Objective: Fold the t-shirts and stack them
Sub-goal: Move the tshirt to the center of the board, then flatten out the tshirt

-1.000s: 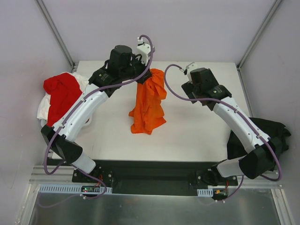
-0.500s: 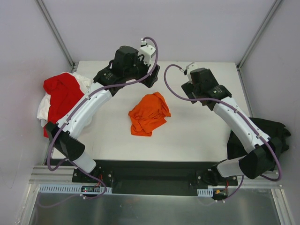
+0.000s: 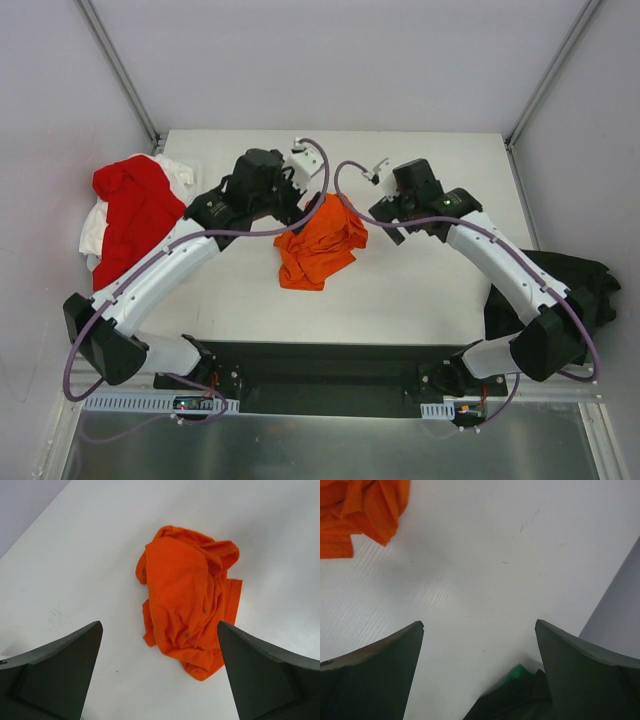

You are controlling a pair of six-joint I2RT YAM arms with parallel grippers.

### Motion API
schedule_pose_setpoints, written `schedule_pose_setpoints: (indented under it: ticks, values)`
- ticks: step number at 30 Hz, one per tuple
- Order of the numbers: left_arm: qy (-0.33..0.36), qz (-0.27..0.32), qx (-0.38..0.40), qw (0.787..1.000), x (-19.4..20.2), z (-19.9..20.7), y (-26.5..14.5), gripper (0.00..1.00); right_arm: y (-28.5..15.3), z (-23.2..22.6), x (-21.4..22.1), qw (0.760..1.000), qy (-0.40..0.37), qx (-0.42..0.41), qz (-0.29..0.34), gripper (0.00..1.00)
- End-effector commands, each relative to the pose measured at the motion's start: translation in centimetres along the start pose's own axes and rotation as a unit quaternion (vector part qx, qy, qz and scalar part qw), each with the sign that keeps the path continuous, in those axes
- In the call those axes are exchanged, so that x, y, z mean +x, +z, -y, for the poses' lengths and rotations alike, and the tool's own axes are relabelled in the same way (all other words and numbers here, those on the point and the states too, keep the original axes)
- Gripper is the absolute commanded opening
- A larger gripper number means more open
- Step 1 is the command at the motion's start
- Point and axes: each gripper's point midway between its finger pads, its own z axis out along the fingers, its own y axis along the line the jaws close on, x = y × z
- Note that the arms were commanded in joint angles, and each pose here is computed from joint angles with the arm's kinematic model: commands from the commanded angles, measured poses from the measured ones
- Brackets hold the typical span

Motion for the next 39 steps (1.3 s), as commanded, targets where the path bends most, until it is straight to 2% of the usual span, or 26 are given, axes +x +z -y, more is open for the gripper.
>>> schedule_pose_setpoints:
  ticks: [1, 7, 10, 14, 17, 21, 26, 30, 35, 39]
  values:
    - [0.054, -0.034, -0.037, 0.997, 4.7, -0.5, -1.9, 0.99, 1.4, -5.1, 1.8, 0.995, -0.07, -0.073, -0.026, 0.99]
    - [0.1, -0.068, -0.048, 0.992, 10.1, -0.5, -3.7, 0.99, 2.7, -8.1, 3.0, 0.986, -0.125, -0.105, -0.021, 0.98]
    - [0.126, -0.112, -0.099, 0.981, 13.4, -2.3, -3.5, 0.97, 2.9, -9.3, 3.0, 0.982, -0.148, -0.113, -0.009, 0.98]
    - [0.141, -0.12, -0.15, 0.971, 15.4, -4.1, -3.3, 0.97, 3.1, -10.4, 2.6, 0.979, -0.166, -0.119, -0.002, 0.99]
    - [0.132, -0.127, -0.174, 0.968, 16.1, -5.2, -3.2, 0.97, 3.7, -11.3, 2.8, 0.975, -0.178, -0.132, -0.013, 0.93]
    - [0.087, -0.138, -0.222, 0.961, 17.3, -9.2, -4.0, 0.96, 3.7, -13.7, 3.3, 0.964, -0.208, -0.162, -0.017, 0.84]
    - [0.055, -0.143, -0.266, 0.952, 18.3, -13.2, -5.1, 0.96, 4.4, -16.1, 4.0, 0.951, -0.255, -0.173, -0.035, 0.82]
    - [0.046, -0.148, -0.282, 0.947, 18.9, -14.2, -5.4, 0.95, 5.1, -17.4, 4.1, 0.944, -0.269, -0.185, -0.043, 0.75]
    - [0.037, -0.144, -0.287, 0.946, 18.8, -14.3, -5.4, 0.96, 6.2, -18.8, 3.6, 0.934, -0.29, -0.199, -0.054, 0.73]
    - [0.031, -0.139, -0.288, 0.947, 18.7, -14.2, -5.4, 0.95, 7.5, -19.0, 2.2, 0.932, -0.303, -0.191, -0.05, 0.68]
